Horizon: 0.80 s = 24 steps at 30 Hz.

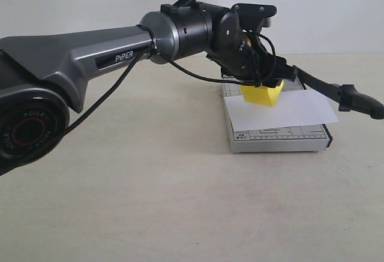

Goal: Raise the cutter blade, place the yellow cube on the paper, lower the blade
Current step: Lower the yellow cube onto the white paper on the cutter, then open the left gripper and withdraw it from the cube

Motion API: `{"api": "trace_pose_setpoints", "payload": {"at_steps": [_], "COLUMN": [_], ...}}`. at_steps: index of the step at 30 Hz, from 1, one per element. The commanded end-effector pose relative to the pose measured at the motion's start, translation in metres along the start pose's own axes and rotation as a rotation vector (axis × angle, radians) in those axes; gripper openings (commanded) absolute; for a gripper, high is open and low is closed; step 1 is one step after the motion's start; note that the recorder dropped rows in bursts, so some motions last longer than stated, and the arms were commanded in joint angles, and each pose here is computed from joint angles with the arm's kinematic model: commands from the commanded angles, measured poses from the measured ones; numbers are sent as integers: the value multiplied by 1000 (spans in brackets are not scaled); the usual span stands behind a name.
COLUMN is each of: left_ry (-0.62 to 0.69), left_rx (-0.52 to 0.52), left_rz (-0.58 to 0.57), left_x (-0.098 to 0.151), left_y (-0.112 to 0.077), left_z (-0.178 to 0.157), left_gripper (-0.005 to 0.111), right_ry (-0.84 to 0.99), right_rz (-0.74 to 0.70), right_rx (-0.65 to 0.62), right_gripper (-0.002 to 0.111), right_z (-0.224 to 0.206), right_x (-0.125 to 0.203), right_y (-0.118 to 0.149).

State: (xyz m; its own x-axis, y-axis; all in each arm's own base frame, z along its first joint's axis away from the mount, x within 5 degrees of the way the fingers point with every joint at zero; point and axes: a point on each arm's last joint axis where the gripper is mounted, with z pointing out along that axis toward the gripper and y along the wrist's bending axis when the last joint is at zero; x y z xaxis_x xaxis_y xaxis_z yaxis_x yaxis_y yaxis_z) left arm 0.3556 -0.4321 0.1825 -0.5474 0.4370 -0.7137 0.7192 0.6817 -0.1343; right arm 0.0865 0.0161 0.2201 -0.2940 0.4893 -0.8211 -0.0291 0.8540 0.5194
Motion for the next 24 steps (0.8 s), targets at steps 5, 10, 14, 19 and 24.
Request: {"api": "trace_pose_setpoints", "payload": {"at_steps": [5,10,14,19,24], "left_ry": [-67,-63,-59,-54,-54], "left_rx": [14,14,14,14,13], "left_rz": [5,5,5,5,17], "left_x": [-12,-11,-11,-11,-11], "left_y": [-6,-6,-6,-6,-6], "left_z": [-9,-9,-9,-9,-9], "left_gripper": [51,51,51,73,73], "right_ry": [-9,-9,-9,-9,-9], "right_rz": [-8,-8,-8,-8,-8], "right_rx": [2,2,2,2,2], "right_gripper": [0,0,0,0,0], "right_z": [0,0,0,0,0], "right_x": [0,0,0,0,0], "right_y": [0,0,0,0,0]}}
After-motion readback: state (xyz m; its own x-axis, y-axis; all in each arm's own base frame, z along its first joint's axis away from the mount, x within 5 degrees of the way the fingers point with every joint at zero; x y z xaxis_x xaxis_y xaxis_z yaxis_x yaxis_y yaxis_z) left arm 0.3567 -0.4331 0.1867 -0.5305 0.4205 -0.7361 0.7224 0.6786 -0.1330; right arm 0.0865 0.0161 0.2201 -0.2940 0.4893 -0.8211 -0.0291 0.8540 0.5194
